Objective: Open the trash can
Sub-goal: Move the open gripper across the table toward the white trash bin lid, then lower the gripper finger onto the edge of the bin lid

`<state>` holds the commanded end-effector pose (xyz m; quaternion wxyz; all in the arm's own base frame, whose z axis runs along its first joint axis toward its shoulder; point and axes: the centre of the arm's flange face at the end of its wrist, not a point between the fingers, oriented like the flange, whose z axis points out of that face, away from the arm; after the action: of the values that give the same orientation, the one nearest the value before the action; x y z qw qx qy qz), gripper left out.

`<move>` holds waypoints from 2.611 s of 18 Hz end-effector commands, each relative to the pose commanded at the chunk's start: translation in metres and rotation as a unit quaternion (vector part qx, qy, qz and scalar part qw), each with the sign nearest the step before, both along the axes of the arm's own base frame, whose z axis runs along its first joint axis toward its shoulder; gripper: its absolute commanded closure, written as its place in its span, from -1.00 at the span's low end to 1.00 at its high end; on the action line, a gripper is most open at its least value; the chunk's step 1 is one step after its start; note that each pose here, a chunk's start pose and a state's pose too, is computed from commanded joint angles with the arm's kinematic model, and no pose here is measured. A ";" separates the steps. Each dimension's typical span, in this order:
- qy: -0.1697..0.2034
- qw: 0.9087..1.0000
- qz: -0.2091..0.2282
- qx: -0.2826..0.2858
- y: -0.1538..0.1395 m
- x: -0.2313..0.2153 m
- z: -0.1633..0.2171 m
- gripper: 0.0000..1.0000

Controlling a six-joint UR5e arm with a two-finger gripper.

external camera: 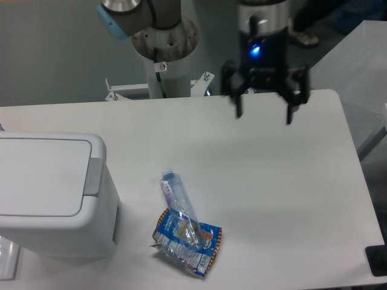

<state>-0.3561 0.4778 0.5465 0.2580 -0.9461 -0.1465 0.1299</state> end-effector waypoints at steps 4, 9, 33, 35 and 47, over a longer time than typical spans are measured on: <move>-0.057 0.995 0.068 0.046 0.027 0.030 -0.003 -1.00; -0.098 0.990 0.091 0.054 0.054 0.058 -0.017 -1.00; -0.177 0.975 0.116 0.069 0.100 0.111 -0.059 -1.00; -0.178 0.975 0.116 0.069 0.100 0.111 -0.060 -1.00; -0.182 0.975 0.112 0.061 0.103 0.117 -0.068 -1.00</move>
<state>-0.2391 0.5808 0.4782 0.2682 -0.9138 -0.3039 -0.0252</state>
